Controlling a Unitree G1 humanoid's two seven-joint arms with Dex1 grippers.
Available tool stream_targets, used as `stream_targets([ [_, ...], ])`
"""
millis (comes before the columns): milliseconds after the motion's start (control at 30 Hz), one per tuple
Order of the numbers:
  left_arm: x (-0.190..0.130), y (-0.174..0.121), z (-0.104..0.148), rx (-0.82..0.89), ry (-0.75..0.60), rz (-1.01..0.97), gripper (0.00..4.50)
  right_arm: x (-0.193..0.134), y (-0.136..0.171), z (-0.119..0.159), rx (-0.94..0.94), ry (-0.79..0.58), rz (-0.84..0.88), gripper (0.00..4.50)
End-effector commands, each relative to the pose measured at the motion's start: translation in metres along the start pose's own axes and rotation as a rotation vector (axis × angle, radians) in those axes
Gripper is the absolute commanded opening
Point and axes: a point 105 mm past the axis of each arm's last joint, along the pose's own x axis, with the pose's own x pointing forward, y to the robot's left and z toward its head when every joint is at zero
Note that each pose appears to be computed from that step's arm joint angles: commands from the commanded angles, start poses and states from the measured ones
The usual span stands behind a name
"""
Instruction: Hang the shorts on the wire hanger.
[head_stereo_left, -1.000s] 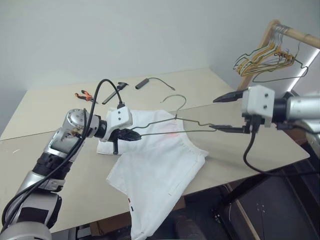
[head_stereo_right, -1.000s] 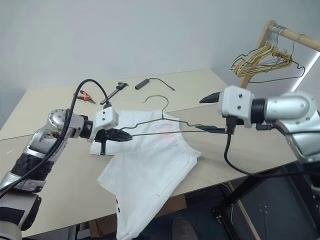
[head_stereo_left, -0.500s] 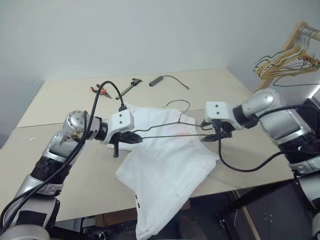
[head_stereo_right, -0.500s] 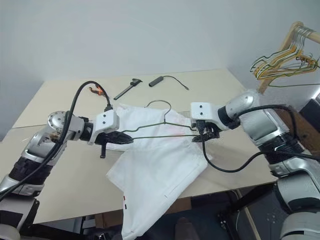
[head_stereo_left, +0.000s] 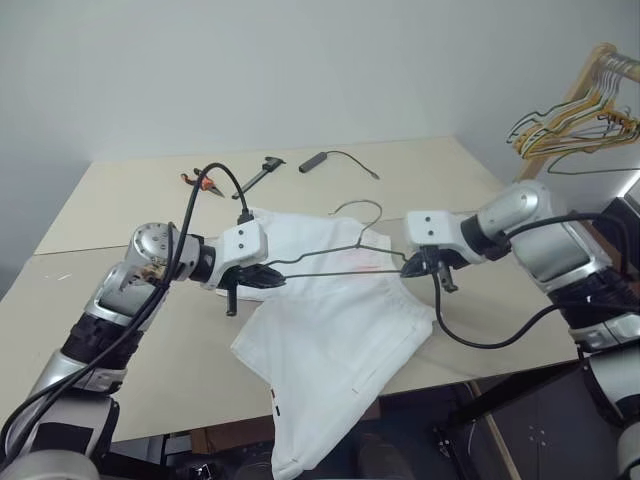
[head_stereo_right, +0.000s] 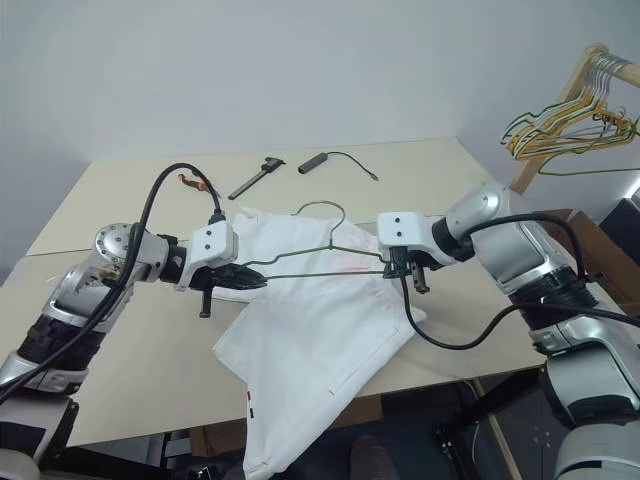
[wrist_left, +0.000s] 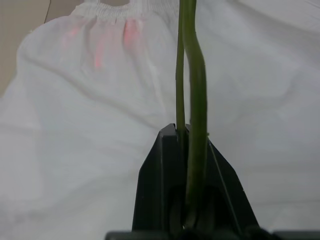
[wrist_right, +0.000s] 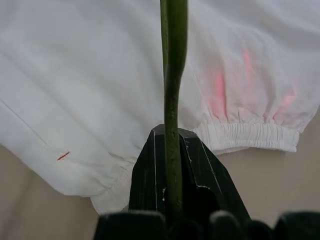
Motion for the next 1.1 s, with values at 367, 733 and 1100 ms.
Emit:
stream_targets([
  [367, -0.067, 0.022, 0.006, -0.100, -0.244, 0.139, 4.36, -0.049, 0.052, -0.084, 0.647, -0.029, -0.168, 0.00],
  [733, -0.065, -0.026, 0.030, -0.050, -0.327, -0.028, 4.47, -0.041, 0.086, -0.137, 1.338, -0.014, -0.103, 0.00],
  [1100, -0.063, -0.039, 0.032, -0.059, -0.333, -0.042, 4.47, -0.040, 0.103, -0.116, 1.267, -0.083, 0.161, 0.00],
])
